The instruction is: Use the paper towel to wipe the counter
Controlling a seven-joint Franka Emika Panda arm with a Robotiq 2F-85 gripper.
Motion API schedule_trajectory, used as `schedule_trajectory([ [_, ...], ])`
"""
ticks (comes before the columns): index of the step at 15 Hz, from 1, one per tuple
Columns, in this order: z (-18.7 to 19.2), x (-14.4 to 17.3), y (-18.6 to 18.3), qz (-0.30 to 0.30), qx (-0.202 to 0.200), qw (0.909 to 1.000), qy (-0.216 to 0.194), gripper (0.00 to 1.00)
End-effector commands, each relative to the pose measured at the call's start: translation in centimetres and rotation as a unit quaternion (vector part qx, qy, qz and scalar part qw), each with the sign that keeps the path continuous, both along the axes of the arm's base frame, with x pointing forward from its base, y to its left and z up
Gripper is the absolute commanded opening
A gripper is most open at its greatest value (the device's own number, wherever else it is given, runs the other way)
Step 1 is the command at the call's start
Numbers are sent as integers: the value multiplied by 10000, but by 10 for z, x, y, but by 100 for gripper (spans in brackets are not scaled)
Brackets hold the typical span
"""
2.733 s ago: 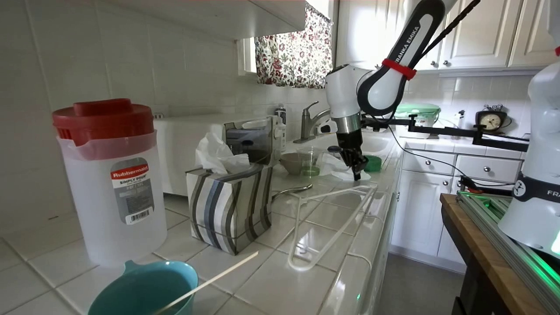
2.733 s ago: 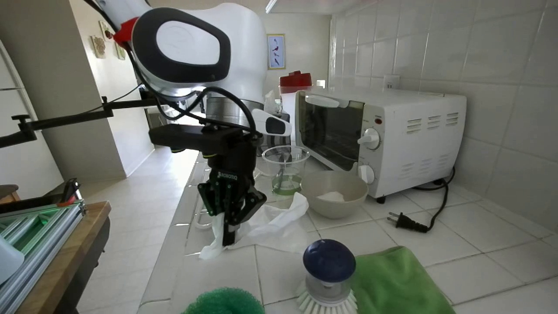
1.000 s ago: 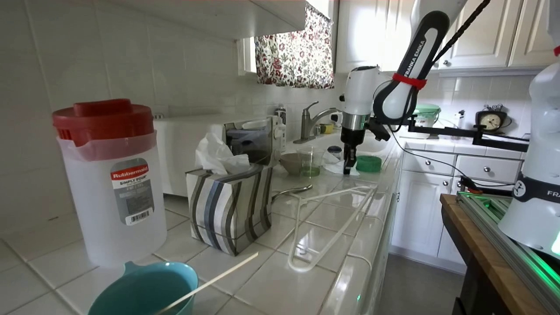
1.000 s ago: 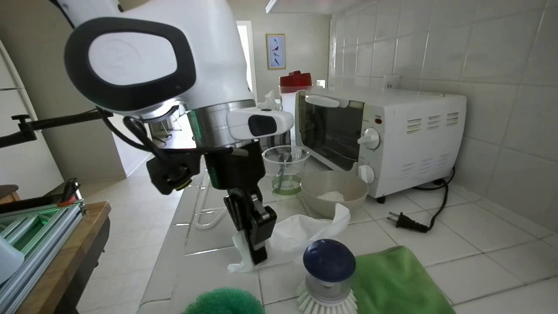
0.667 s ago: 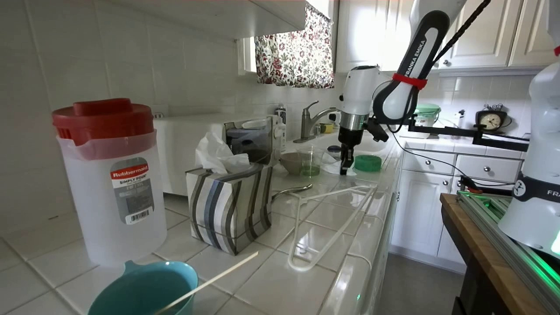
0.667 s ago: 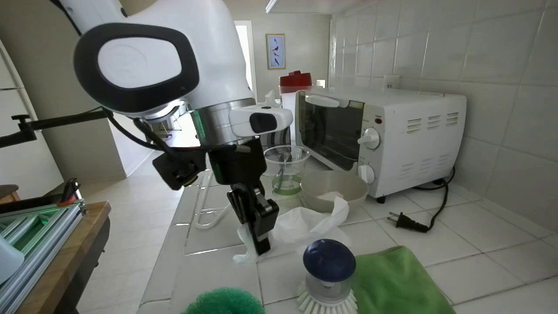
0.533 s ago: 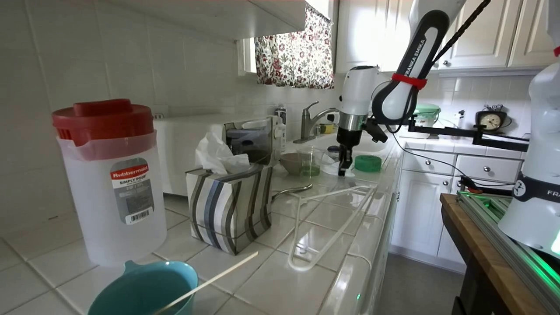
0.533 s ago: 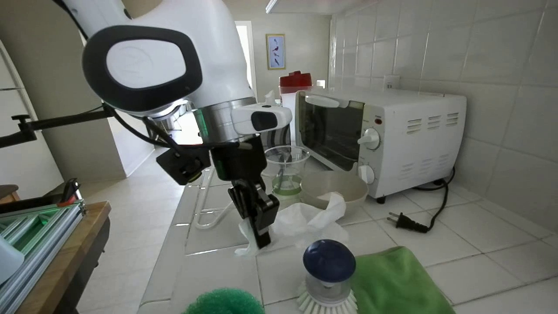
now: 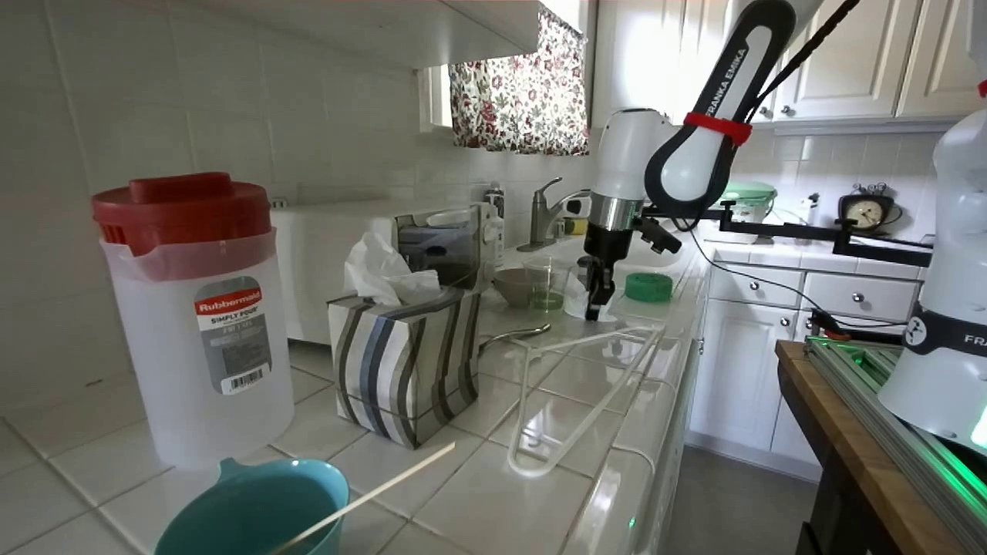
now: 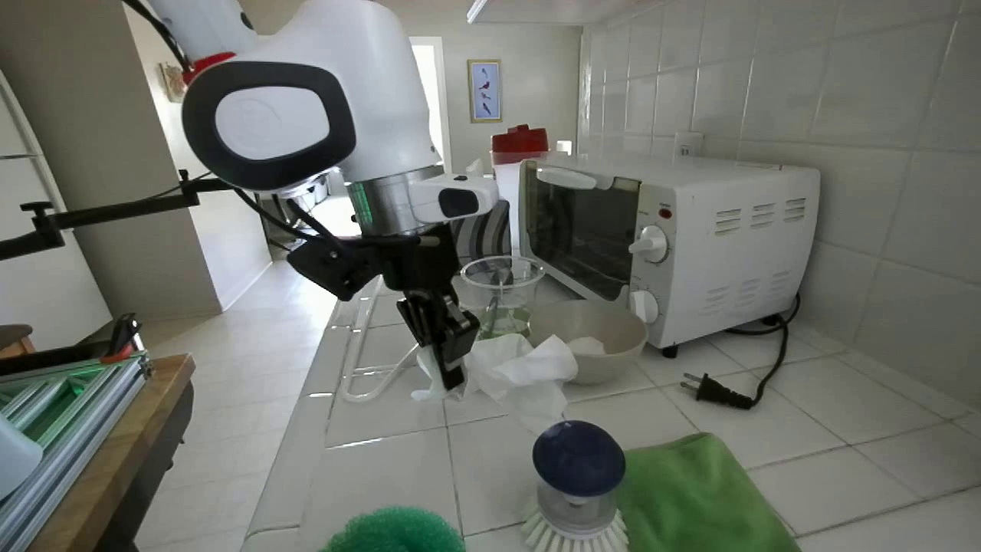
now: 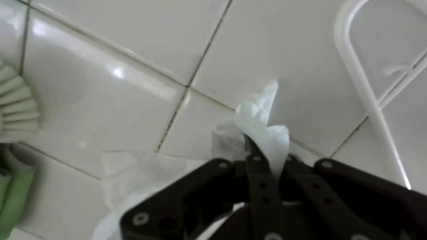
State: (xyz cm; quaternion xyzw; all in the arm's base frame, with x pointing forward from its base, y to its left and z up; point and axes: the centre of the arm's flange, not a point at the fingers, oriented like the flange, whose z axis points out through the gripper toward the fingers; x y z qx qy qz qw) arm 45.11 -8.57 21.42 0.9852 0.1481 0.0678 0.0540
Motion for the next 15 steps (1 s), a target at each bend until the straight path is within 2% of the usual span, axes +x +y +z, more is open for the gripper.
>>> schedule_trajectory([
  [1,3,-14,3,150,353,9990,245,0],
  [5,6,-31,-1,-38,492,9966,663,0],
  [10,4,-53,-30,-442,443,9916,1130,0],
  [15,5,-50,-63,-1029,146,9929,571,0],
])
